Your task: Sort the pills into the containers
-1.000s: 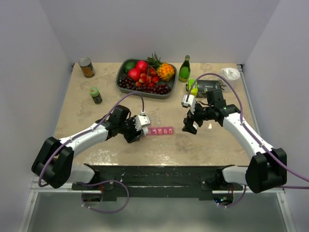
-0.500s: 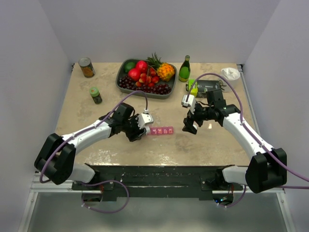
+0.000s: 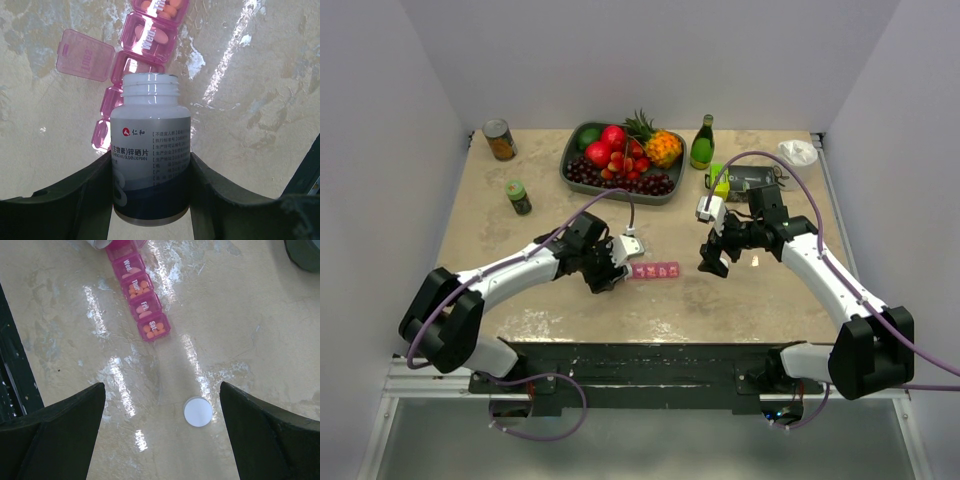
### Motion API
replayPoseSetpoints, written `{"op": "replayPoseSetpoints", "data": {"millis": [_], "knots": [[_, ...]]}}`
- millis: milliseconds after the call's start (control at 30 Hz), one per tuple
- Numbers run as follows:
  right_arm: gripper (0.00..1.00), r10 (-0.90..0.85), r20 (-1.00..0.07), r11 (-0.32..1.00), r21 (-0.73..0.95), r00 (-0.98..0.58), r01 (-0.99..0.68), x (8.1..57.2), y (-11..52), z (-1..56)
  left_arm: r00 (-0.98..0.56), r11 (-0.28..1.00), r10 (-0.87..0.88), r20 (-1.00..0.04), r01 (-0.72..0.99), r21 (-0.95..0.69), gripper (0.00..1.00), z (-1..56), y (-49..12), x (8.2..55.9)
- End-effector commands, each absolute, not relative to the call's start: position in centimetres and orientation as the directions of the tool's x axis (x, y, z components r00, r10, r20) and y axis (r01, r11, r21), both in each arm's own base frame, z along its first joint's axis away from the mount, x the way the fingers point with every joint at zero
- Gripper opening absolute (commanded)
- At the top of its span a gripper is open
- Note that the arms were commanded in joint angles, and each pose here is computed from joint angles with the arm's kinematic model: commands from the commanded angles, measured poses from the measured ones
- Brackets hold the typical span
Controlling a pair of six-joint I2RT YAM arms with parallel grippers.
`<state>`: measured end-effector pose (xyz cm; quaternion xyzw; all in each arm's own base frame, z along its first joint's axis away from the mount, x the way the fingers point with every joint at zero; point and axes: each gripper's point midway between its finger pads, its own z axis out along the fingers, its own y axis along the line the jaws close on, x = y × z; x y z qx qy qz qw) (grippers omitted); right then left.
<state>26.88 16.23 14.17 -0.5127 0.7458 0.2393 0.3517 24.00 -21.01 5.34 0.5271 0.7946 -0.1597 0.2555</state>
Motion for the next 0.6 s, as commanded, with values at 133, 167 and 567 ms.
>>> {"op": "replayPoseSetpoints", "data": {"millis": [133,167,567], "knots": [[0.99,-0.59,-0.778,0.372,-0.026,-0.215,-0.928,27.38,16.16,14.67,-0.323,0.416,0.756,-0.569,0.908,0.039,0.0,6.58,-21.54,24.89],[0.99,-0.59,-0.778,0.374,-0.027,-0.216,-0.927,27.42,16.1,14.66,-0.326,0.419,0.757,-0.566,0.907,0.039,0.0,6.59,-21.54,24.97],[0.99,-0.596,-0.773,0.376,-0.029,-0.218,-0.926,27.44,15.97,14.37,-0.334,0.423,0.777,-0.533,0.905,0.05,0.0,6.69,-21.76,25.01]]}}
